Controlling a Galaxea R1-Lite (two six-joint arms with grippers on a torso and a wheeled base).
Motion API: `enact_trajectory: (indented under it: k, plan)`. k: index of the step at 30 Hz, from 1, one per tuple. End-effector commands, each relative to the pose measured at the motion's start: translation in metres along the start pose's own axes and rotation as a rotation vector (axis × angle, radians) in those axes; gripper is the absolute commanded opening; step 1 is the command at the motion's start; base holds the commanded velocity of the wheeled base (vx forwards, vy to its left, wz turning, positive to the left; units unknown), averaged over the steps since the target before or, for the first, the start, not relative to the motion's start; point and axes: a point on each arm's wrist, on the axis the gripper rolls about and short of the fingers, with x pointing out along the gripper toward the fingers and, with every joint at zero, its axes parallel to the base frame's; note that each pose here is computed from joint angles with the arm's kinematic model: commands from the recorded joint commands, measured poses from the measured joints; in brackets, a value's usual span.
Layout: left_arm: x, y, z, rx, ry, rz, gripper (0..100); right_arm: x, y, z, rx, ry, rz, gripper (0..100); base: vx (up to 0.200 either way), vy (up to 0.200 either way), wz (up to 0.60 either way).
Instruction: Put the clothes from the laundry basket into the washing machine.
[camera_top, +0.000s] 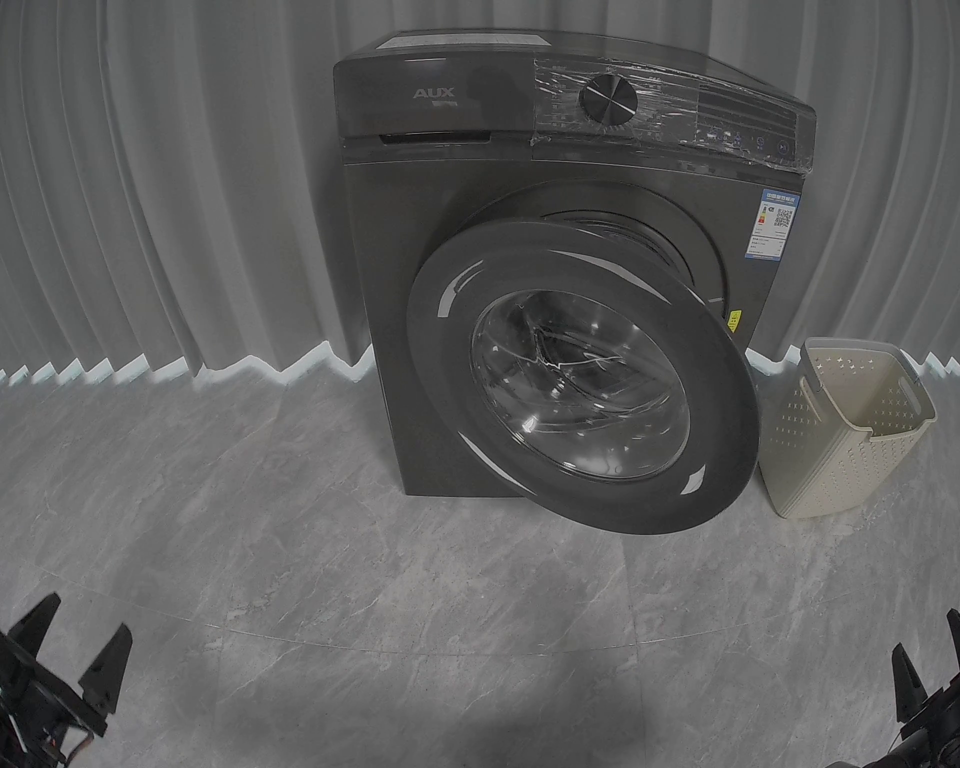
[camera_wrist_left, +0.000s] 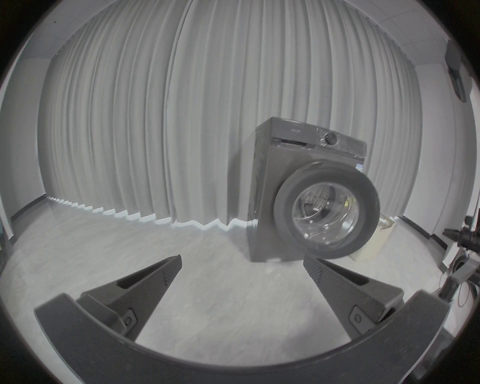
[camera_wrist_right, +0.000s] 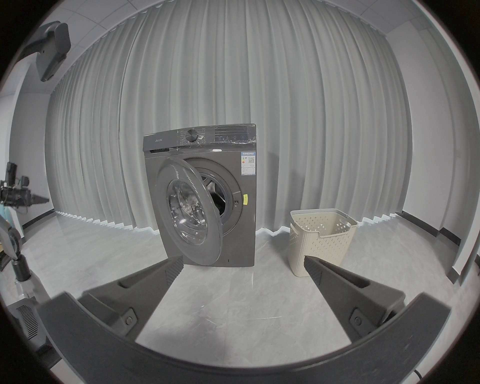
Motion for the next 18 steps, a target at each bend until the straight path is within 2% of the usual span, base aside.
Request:
enact_trajectory:
  k: [1,2,4,6,7,8,9,10,11,12,13,15,16,18]
  plan:
    - [-0.035,0.006,-0.043,-0.018,-0.079,0.104,100,0.000,0.000,-0.005,0.001,0.002,0.003,100,0.000,0.000,0.00]
    - [-0.035,0.006,-0.043,-0.030,-0.081,0.105,100,0.000,0.000,-0.005,0.002,0.002,0.002,100,0.000,0.000,0.00]
    - [-0.036,0.006,-0.044,-0.033,-0.087,0.132,100,0.000,0.000,-0.005,0.002,-0.004,0.005,100,0.000,0.000,0.00]
    - [-0.038,0.004,-0.045,-0.009,-0.115,0.194,100,0.000,0.000,-0.004,0.002,-0.008,0.008,100,0.000,0.000,0.00]
    - [-0.038,0.004,-0.045,0.007,-0.118,0.201,100,-0.001,0.000,0.001,0.007,-0.031,0.011,100,0.000,0.000,0.00]
    - [-0.038,0.004,-0.045,0.028,-0.116,0.190,100,-0.005,0.000,0.013,0.019,-0.081,0.015,100,0.000,0.000,0.00]
    - [-0.039,0.004,-0.045,0.030,-0.122,0.173,100,-0.012,0.000,0.034,0.044,-0.167,0.025,100,0.000,0.000,0.00]
    - [-0.039,0.004,-0.045,0.030,-0.122,0.173,100,-0.012,0.000,0.034,0.044,-0.167,0.025,100,0.000,0.000,0.00]
    - [-0.040,0.003,-0.046,0.026,-0.124,0.105,100,-0.019,0.000,0.064,0.072,-0.224,0.046,100,0.000,0.000,0.00]
    - [-0.041,0.002,-0.046,0.027,-0.128,0.083,100,-0.020,0.000,0.076,0.074,-0.225,0.079,100,0.000,0.000,0.00]
    - [-0.041,0.002,-0.046,0.025,-0.128,0.086,100,-0.020,0.000,0.076,0.074,-0.224,0.083,100,0.000,0.000,0.00]
    - [-0.043,0.002,-0.047,0.023,-0.117,0.090,100,-0.007,0.002,0.073,0.063,-0.083,0.191,100,0.000,0.000,0.00]
    - [-0.043,0.002,-0.047,0.023,-0.117,0.090,100,-0.007,0.002,0.073,0.063,-0.083,0.191,100,0.000,0.000,0.00]
    - [-0.044,0.005,-0.048,0.012,-0.111,0.189,100,0.013,0.007,0.063,0.075,0.105,0.352,100,0.000,0.000,0.00]
